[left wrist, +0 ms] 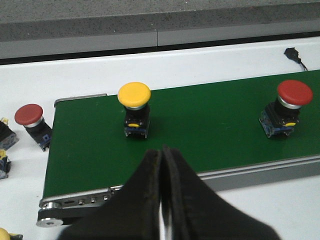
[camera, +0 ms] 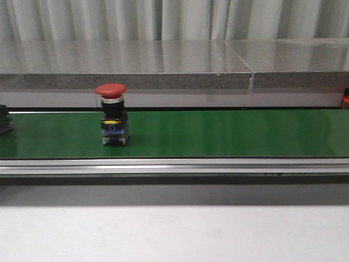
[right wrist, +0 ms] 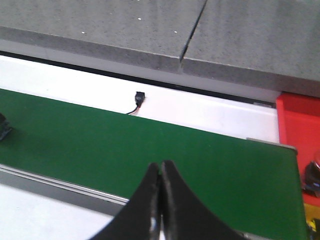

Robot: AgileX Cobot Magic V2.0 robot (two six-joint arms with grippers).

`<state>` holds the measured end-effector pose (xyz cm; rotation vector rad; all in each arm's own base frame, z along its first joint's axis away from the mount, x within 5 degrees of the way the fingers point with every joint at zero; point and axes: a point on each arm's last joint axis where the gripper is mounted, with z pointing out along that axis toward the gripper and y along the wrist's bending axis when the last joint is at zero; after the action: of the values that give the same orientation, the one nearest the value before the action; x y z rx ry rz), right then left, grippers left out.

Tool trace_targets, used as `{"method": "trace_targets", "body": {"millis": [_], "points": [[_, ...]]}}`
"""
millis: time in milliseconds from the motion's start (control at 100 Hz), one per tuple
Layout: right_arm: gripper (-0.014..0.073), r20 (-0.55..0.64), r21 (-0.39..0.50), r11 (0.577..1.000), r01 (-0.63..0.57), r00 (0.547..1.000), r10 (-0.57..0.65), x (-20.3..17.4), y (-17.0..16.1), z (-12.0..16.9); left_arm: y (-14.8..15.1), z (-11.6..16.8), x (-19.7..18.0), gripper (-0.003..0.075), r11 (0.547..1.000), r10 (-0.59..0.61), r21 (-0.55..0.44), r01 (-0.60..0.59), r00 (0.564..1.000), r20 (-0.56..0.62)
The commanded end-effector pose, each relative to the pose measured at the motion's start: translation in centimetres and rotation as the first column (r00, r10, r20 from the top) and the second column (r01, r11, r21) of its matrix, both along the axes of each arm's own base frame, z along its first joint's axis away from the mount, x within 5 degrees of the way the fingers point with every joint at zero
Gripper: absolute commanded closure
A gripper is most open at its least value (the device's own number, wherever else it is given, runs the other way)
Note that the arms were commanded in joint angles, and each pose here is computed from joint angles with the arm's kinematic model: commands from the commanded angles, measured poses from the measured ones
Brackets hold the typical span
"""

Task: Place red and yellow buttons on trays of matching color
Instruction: 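Lift the yellow button with the left gripper and set it on the belt, then lower the right gripper over the red button on the belt and grasp it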

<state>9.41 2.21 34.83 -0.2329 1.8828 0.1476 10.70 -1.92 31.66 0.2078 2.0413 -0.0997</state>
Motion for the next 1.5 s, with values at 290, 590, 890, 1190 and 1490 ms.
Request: {"method": "trace_targets", "body": {"millis": [290,590,890,1190,1490], "points": [[0.0658,-0.037,-0.053,0.965,-0.255,0.967,0.254,5.4,5.5,5.3,0.2,0.9,-2.2,0.0741,0.999,-0.003,-0.051,0.009,0.993,0.118],[0.0113,-0.228,-0.057,0.902,-0.429,0.885,0.407,9.4,12.4,6.2,0.2,0.9,-2.2,0.0741,0.999,-0.003,-0.051,0.009,0.993,0.118],[0.0001,-0.434,-0.066,0.883,-0.465,0.810,0.394,13.6,16.6,4.6,0.2,0.9,-2.2,0.0741,0.999,-0.003,-0.051,0.009,0.993,0.118],[0.0001,-0.571,-0.098,0.875,-0.474,0.747,0.340,17.3,19.3,2.6,0.2,0.9,-2.2,0.0741,0.999,-0.003,-0.051,0.009,0.993,0.118],[0.0001,-0.633,-0.157,0.865,-0.477,0.721,0.282,20.1,21.1,0.0,0.2,0.9,-2.2,0.0741,0.999,-0.003,-0.051,0.009,0.993,0.118]]}}
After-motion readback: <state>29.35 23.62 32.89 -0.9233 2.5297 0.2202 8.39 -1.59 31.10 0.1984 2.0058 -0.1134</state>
